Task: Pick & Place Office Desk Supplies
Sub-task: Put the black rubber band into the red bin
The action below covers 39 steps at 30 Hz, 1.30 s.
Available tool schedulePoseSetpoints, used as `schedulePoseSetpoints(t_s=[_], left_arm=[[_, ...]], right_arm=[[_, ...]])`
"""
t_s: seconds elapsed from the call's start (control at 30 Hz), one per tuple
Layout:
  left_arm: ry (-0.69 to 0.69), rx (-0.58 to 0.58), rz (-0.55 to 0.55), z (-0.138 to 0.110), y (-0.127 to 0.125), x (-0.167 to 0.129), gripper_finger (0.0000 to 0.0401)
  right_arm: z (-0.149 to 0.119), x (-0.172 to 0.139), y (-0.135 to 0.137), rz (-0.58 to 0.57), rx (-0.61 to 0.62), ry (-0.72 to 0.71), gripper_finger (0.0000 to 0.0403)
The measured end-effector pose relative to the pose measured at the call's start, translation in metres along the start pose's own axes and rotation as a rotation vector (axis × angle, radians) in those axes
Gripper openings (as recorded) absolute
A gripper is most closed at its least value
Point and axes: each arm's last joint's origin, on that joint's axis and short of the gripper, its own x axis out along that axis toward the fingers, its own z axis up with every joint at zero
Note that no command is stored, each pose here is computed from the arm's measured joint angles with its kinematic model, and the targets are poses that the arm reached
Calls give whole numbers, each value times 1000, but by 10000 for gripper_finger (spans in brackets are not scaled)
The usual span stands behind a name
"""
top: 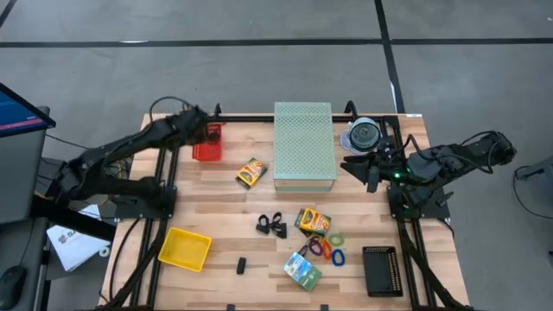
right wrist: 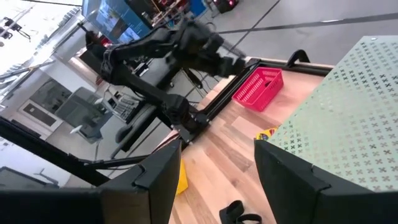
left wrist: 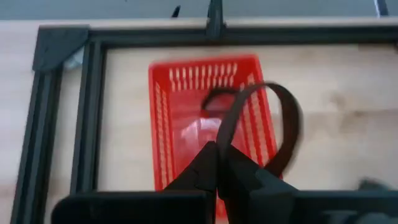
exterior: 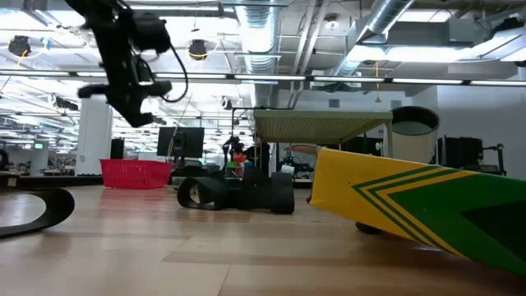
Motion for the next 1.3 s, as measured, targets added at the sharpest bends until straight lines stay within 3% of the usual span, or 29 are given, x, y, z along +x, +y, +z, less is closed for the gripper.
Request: schedulePoseSetpoints(t_s=[0.13,0.33,0.77,1.2,1.3], left_arm=[[79,-21,-66,20,9,33,0],[194,28,-9,23,20,69,0],[240,78,-27,21,18,79,8],[197,131,-23,23,19,72,153],[193,171,-81,23,15,68,168]], right_arm=[[1,0,-1,-1,-6,-1,202],[0,0,0,-2,-9,-1,202],[0,0,0,-3,-6,-1,202],[0,0,-1,-11,-13,4,202],[0,0,-1,-11,-12,4,202]])
